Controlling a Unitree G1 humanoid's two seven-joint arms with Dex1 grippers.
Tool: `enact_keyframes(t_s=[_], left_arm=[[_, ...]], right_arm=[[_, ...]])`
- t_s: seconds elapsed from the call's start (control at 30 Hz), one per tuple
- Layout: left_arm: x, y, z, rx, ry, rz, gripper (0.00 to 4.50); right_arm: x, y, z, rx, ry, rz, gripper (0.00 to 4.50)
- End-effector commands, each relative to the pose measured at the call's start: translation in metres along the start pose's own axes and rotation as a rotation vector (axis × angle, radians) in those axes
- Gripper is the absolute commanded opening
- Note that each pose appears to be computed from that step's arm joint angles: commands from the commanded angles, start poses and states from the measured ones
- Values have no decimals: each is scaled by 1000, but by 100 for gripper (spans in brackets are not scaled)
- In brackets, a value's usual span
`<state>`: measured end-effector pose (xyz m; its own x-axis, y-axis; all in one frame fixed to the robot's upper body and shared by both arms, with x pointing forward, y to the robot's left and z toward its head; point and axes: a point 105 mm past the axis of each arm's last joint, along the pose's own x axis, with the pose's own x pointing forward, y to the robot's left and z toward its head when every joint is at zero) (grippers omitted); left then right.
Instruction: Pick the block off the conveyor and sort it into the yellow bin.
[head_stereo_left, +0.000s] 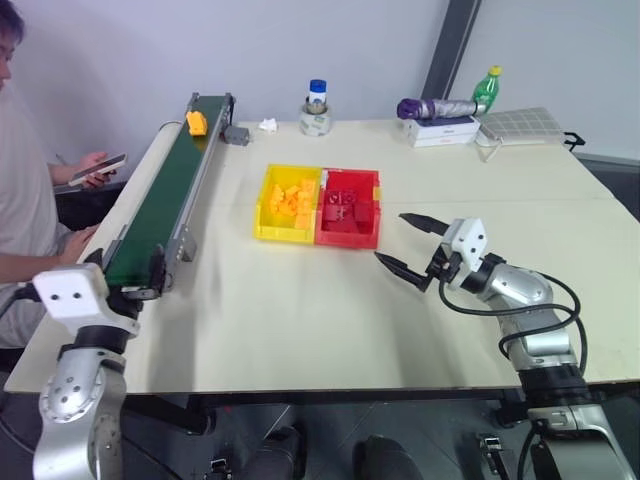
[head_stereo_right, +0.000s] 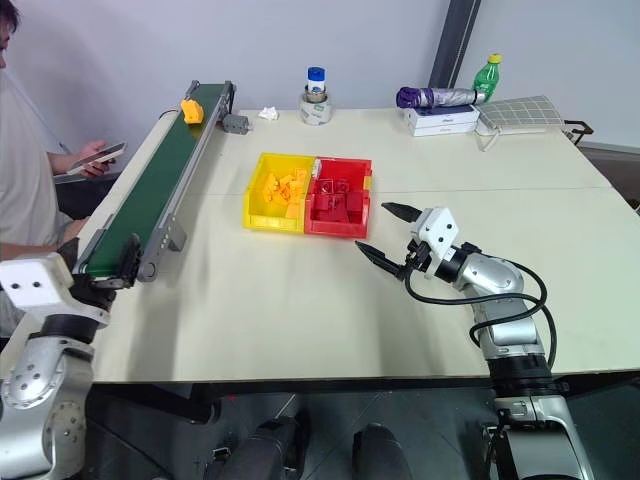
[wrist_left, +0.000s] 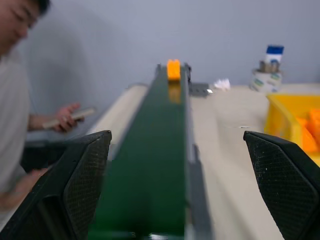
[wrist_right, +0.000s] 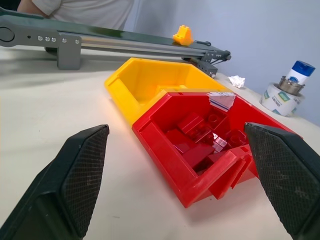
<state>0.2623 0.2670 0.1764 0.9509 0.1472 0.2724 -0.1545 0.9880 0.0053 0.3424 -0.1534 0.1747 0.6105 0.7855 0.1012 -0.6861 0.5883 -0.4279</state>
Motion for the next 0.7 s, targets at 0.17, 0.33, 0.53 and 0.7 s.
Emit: enact_keyframes(t_s=[0.17, 0.33, 0.53, 0.7], left_arm=[[2, 20, 10, 47, -31, 88, 446], [10, 15, 6, 14, -4, 63, 446], [31, 11, 7, -5, 29, 64, 446], [61, 6, 16, 49, 73, 65, 446]], right_arm=[[3, -2, 16, -49, -52, 1, 450], [3, -2, 16, -49, -52, 2, 450], [3, -3, 17, -50, -48, 3, 450], [6, -4, 18, -52, -53, 5, 450]])
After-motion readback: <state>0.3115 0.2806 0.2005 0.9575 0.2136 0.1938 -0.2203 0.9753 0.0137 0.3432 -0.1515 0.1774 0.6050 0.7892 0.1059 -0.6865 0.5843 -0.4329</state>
